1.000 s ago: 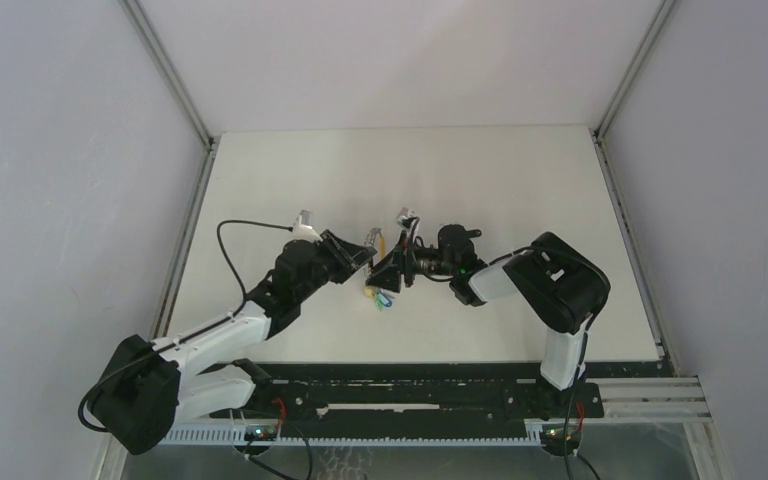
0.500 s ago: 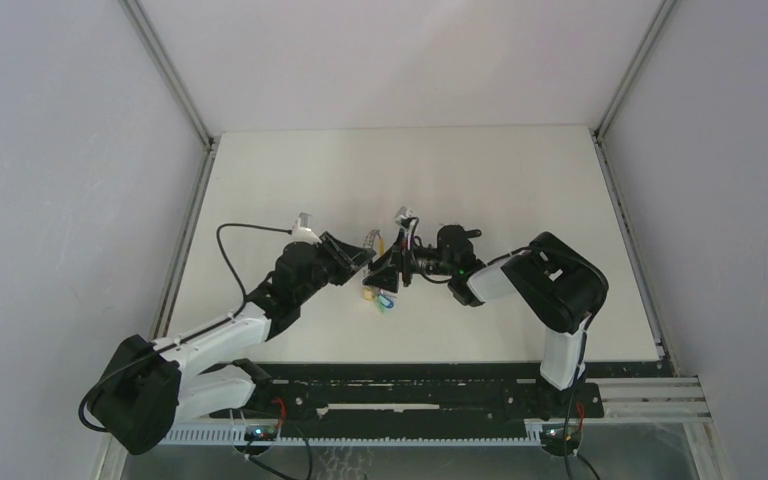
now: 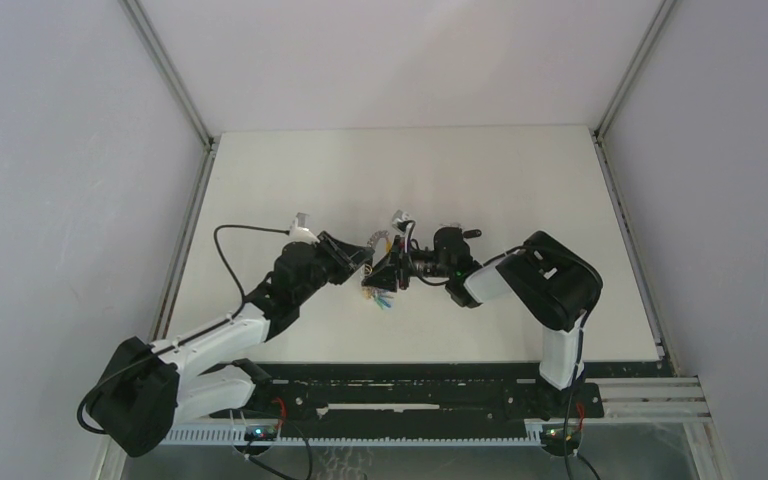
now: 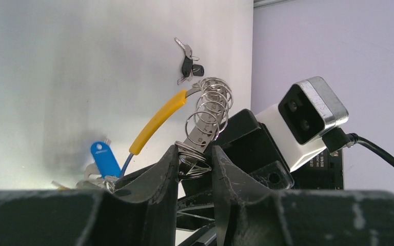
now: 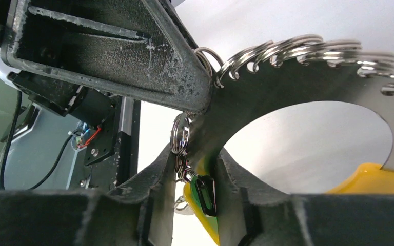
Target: Put the keys on the keyring
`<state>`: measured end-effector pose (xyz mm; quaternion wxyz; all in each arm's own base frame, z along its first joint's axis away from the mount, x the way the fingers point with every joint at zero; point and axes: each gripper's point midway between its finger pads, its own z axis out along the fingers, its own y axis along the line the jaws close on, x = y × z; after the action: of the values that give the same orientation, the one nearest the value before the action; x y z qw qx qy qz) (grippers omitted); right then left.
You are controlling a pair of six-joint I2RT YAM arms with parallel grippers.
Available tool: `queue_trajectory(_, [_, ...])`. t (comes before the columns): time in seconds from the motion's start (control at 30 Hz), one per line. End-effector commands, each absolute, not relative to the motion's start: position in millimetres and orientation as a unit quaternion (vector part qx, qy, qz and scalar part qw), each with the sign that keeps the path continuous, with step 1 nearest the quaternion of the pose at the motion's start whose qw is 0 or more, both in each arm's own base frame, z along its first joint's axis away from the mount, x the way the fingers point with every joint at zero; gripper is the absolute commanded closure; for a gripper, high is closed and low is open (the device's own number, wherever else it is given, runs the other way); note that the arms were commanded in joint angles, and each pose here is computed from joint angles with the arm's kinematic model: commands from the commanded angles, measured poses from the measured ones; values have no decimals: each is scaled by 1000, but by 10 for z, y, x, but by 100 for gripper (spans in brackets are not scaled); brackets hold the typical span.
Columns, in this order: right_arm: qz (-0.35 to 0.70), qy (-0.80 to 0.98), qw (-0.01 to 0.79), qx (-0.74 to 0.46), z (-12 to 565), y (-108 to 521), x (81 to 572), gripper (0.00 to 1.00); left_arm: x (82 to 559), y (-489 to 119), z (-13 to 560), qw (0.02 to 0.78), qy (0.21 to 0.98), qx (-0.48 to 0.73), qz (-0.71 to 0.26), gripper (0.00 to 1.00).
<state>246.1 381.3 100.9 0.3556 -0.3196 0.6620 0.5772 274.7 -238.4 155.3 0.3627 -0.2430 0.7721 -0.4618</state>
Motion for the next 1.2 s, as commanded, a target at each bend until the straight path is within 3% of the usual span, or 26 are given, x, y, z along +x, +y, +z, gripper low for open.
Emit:
queue_trajectory(0.0, [593, 628, 382, -329, 1309, 3849, 2502, 78, 2727, -2400, 1739, 381, 752, -231, -485, 100])
queue_trajectory(0.1, [599, 622, 386, -326, 1382, 3789, 2489, 84, 2702, -2349, 1716, 390, 761, -222, -469, 97])
queue_trajectory(0.47, [595, 619, 400, -321, 1494, 3642, 2469, 90, 2478, -2133, 1804, 423, 784, -150, -428, 63])
queue_trajectory(0.63, [591, 621, 404, -319, 1501, 3626, 2470, 92, 2331, -2159, 1737, 398, 791, -125, -447, 62])
queue_trajectory(0.87, [590, 620, 408, -318, 1517, 3618, 2462, 92, 2228, -2285, 1806, 384, 778, -90, -489, 54])
queue_trajectory(1.17, [587, 623, 408, -318, 1507, 3629, 2449, 93, 2236, -2497, 1776, 348, 770, -75, -529, 61])
